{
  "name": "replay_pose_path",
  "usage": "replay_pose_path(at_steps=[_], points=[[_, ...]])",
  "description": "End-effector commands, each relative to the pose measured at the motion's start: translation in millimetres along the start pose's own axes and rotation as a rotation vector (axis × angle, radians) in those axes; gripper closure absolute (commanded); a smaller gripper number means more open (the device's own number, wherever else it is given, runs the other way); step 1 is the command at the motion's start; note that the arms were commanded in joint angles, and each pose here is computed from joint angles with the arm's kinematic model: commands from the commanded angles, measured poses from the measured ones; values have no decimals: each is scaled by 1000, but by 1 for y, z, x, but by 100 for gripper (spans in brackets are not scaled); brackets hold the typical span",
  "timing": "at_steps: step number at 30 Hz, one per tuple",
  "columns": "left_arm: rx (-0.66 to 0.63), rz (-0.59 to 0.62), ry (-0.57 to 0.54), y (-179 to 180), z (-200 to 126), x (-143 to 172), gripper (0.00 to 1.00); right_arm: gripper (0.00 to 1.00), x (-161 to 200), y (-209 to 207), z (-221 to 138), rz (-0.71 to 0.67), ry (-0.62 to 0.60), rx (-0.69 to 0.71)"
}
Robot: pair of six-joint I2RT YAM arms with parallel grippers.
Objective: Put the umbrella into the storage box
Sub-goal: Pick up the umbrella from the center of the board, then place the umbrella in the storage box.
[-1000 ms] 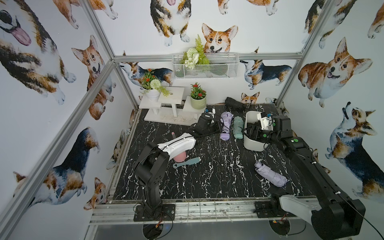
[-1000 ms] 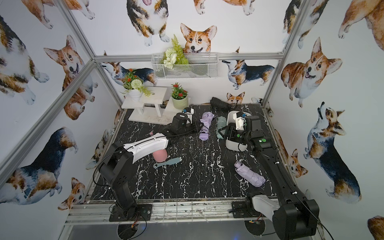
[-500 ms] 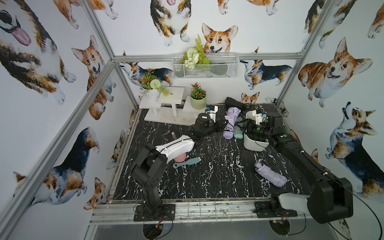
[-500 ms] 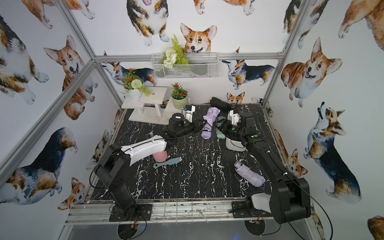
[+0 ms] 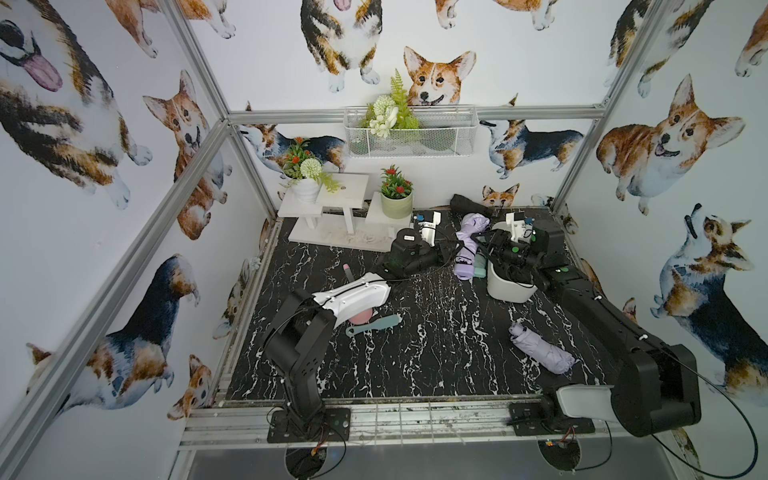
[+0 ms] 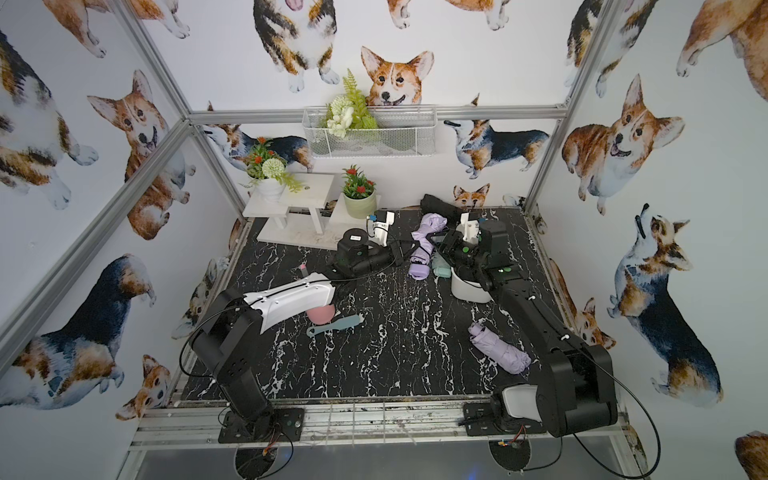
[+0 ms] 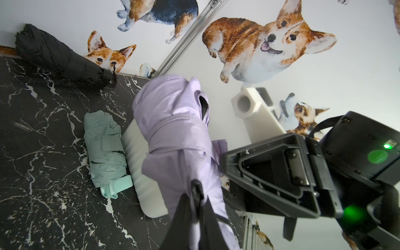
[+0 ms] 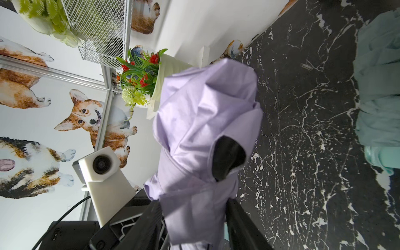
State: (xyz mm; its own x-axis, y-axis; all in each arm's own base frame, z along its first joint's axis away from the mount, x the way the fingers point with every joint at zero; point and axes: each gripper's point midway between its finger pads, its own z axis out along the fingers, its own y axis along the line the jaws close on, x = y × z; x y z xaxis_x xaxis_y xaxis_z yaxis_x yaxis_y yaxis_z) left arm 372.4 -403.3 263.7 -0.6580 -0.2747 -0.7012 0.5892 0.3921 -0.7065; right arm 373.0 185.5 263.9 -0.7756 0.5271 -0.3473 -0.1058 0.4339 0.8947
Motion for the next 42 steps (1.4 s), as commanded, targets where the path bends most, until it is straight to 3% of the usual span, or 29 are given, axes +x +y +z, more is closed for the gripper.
replay_pose_path(at_steps=[1, 12, 14, 16, 18, 22, 26, 32, 42], points=[[135, 34, -7, -32, 0, -3, 100, 59, -3, 18, 1, -41, -13, -70], [153, 26, 28, -35, 2, 8, 100, 98, -5, 12, -6, -107, -57, -13], [140, 23, 29, -32, 2, 9, 86, 100, -6, 11, -7, -113, -64, -4], [119, 21, 23, -29, 0, 9, 61, 100, -7, 8, -8, -129, -74, 17], [85, 29, 27, -24, -2, 10, 44, 100, -9, 5, -12, -158, -87, 51], [3, 51, 30, -12, -15, 8, 27, 100, -12, -8, -25, -241, -106, 172], [-110, 74, 79, 12, -28, 15, 23, 100, -22, -23, -51, -282, -143, 290], [-213, 132, 115, 21, -50, 16, 21, 100, -51, -64, -96, -236, -213, 430], [-253, 108, 159, 33, -51, 29, 21, 100, -89, -105, -73, -218, -182, 486]])
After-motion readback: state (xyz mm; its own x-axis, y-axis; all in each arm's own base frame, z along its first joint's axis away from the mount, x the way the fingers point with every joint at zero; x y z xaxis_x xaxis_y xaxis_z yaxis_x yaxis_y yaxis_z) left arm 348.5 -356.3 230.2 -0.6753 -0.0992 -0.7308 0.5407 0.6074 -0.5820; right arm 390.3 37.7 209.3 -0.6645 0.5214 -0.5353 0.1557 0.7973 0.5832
